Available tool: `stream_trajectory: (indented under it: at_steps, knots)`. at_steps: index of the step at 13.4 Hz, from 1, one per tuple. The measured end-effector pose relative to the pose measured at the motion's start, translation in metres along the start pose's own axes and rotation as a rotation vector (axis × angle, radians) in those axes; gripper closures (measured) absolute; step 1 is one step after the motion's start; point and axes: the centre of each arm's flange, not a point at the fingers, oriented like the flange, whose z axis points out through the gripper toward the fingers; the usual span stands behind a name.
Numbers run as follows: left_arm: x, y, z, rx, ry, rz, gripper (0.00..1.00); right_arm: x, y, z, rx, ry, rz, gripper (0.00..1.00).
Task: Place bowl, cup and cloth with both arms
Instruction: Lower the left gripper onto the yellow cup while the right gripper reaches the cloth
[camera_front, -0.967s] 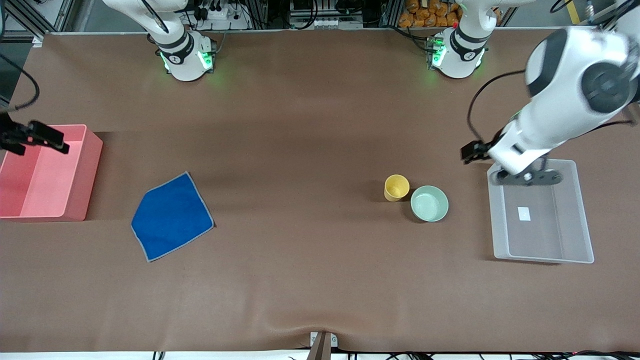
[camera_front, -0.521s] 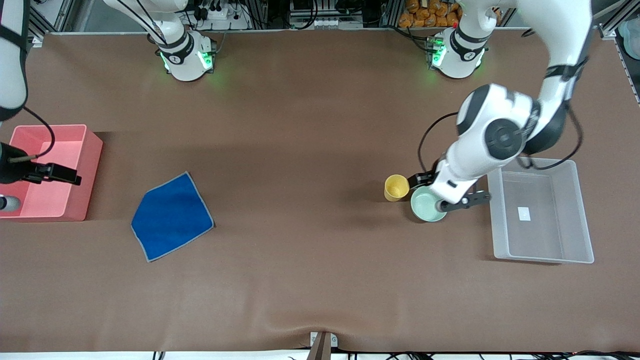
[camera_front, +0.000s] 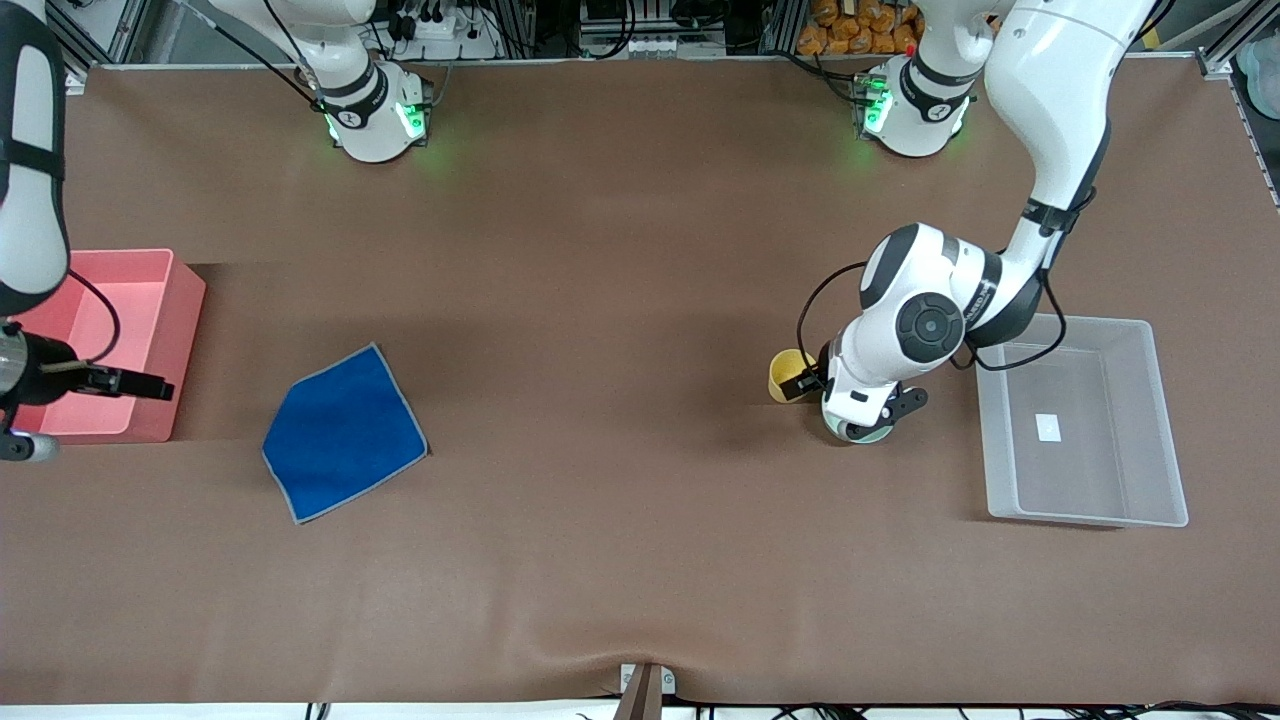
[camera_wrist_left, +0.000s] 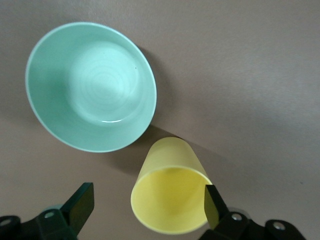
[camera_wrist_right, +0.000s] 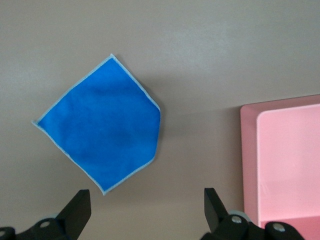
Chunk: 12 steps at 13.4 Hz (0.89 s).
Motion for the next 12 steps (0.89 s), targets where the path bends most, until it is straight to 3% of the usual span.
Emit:
stream_trajectory:
  at_steps: [7,9,10,12]
  knots:
    - [-0.003,-0.01,0.007,0.009,-0.002,-0.007,0.07,0.045,0.007,0.102,0.007,0.018,0.02,0.0]
    - [-0.005,-0.011,0.009,0.013,-0.004,-0.005,0.21,0.048,0.009,0.126,0.032,-0.009,0.04,0.0]
    - [-0.006,-0.011,0.01,0.014,-0.005,-0.004,0.21,0.047,0.009,0.136,0.076,-0.024,0.064,0.0]
    - [-0.007,-0.012,0.013,0.014,-0.005,-0.004,0.37,0.043,0.011,0.161,0.151,-0.043,0.112,0.0]
